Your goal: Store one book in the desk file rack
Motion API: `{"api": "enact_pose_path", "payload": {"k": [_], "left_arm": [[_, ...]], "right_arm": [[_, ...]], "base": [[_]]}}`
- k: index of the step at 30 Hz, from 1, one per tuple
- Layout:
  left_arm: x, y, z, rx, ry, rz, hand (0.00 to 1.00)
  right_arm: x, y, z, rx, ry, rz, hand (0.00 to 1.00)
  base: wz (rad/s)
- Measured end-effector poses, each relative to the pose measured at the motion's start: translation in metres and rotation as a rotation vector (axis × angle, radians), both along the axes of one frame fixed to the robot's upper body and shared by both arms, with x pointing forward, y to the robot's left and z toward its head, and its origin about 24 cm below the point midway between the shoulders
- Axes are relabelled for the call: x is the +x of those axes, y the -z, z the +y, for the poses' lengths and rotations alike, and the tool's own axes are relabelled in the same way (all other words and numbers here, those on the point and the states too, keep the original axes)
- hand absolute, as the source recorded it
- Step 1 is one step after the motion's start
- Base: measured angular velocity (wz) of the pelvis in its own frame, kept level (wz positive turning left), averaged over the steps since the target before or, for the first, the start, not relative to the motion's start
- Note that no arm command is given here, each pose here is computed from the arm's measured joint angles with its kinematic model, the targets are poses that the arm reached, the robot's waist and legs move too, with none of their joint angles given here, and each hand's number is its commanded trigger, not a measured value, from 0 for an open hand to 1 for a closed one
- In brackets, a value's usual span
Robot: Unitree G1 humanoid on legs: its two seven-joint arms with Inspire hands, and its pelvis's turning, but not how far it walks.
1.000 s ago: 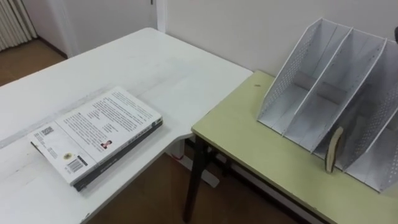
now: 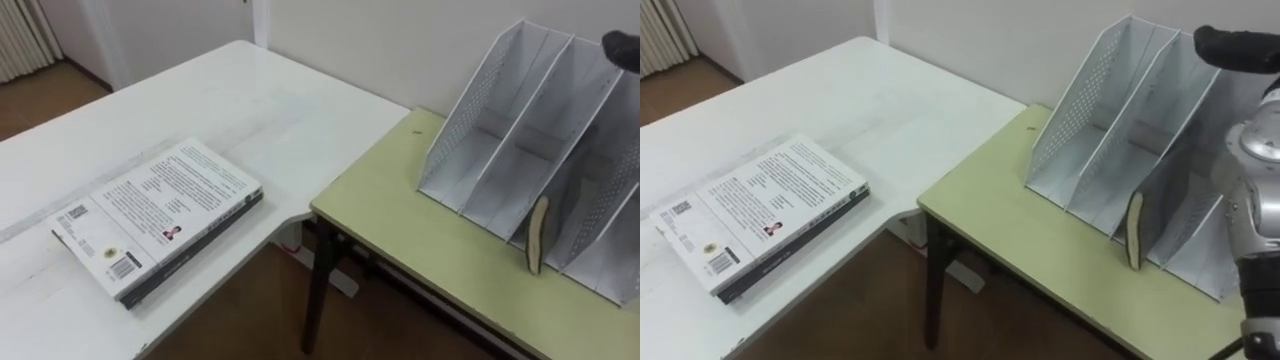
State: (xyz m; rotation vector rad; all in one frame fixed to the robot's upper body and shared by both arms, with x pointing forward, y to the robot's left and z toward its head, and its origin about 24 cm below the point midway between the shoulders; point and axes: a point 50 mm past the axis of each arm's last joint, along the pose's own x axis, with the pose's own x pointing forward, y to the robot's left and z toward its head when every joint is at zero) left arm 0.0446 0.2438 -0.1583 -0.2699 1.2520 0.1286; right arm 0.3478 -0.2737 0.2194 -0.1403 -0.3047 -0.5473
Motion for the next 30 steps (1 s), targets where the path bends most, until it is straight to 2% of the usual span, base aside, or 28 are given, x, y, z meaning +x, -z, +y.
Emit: {"api": "enact_pose_path", "payload": {"k": [5, 7, 10, 17, 19, 23, 26, 30], "left_arm": [[0.002, -0.001, 0.002, 0.003, -0.004, -0.011, 0.0], [0.003, -0.002, 0.004, 0.006, -0.002, -0.016, 0.0], [0.005, -0.003, 0.006, 0.01, 0.0, -0.014, 0.0], [0.012, -0.004, 0.008, -0.013, 0.015, -0.015, 0.0], [0.013, -0.004, 0.01, -0.014, 0.038, -0.011, 0.0], [0.019, -0.004, 0.01, -0.021, 0.088, 0.0, 0.0], [0.026, -0.005, 0.009, -0.032, 0.104, -0.008, 0.0], [0.03, -0.006, 0.01, -0.027, 0.125, -0.001, 0.0]], "right_arm": [[-0.002, -0.006, 0.037, 0.026, -0.416, -0.017, 0.0], [-0.005, 0.006, 0.052, 0.054, -0.628, 0.021, 0.0], [-0.007, 0.028, 0.069, 0.029, -0.843, 0.13, 0.0], [-0.02, 0.051, 0.095, -0.083, -1.15, 0.255, 0.0], [-0.027, 0.051, 0.108, -0.203, -1.24, 0.295, 0.0], [-0.038, 0.061, 0.13, -0.331, -1.37, 0.358, 0.0], [-0.048, 0.078, 0.135, -0.348, -1.439, 0.426, 0.0], [-0.068, 0.131, 0.132, -0.365, -1.483, 0.648, 0.0]], "base": [[-0.02], [0.04], [0.08], [0.05], [0.0], [0.01], [0.11], [0.11]]}}
